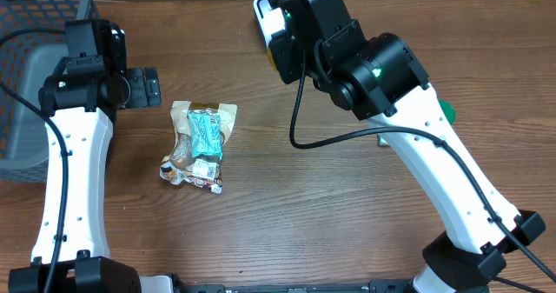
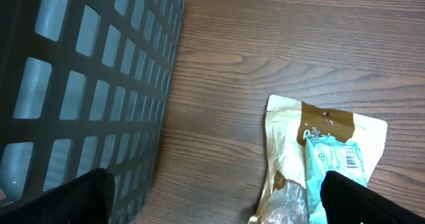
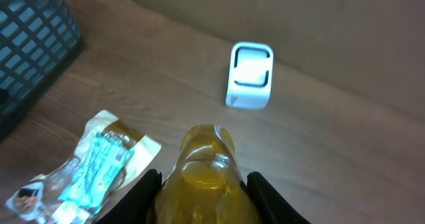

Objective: Scan the item barcode
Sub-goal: 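Carry the yellow bottle up toward the white scanner, then hold the yellow bottle in front of the scanner window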

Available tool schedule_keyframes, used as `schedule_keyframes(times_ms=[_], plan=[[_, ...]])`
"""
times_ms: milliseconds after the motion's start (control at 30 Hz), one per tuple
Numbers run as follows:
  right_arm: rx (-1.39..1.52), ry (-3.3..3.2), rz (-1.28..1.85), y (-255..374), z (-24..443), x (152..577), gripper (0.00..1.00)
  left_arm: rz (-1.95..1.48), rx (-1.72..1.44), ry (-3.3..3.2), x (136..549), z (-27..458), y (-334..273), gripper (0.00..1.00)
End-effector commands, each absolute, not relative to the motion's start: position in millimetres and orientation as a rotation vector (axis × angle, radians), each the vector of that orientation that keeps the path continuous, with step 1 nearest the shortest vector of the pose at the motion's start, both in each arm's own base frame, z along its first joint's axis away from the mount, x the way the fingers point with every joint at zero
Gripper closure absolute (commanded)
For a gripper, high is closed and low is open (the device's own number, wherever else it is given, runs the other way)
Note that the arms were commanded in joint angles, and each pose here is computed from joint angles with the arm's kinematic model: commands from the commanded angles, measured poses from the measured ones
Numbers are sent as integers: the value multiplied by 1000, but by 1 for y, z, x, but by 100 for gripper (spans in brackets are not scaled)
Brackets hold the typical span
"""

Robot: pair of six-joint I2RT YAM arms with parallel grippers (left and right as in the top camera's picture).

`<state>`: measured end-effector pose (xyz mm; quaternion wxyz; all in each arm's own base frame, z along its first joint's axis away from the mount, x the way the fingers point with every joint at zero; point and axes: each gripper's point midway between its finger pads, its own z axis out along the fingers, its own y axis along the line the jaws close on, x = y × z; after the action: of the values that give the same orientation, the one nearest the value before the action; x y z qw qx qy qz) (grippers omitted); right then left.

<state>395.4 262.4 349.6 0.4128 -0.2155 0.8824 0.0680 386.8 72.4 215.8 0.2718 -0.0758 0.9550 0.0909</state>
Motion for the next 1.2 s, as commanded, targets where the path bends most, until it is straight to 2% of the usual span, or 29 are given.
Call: schedule_keyframes(times_ms=[0,167,367,633,833,1167], plan=[[-601,2155,129,262,362,399,86,256,-175,2533,390,231,71,0],[-601,2143,130,266,360,405,87,256,-175,2533,390,231,71,0],[-745,2109,55,276,345,418,87,256,-175,2533,390,231,71,0],[-987,2001,-155,296,305,459,88,256,-175,2533,390,231,71,0],[-915,1886,-422,296,291,515,90,256,-175,2533,390,231,71,1],[-713,1754,-605,303,266,575,90,256,-175,2533,390,231,71,1]])
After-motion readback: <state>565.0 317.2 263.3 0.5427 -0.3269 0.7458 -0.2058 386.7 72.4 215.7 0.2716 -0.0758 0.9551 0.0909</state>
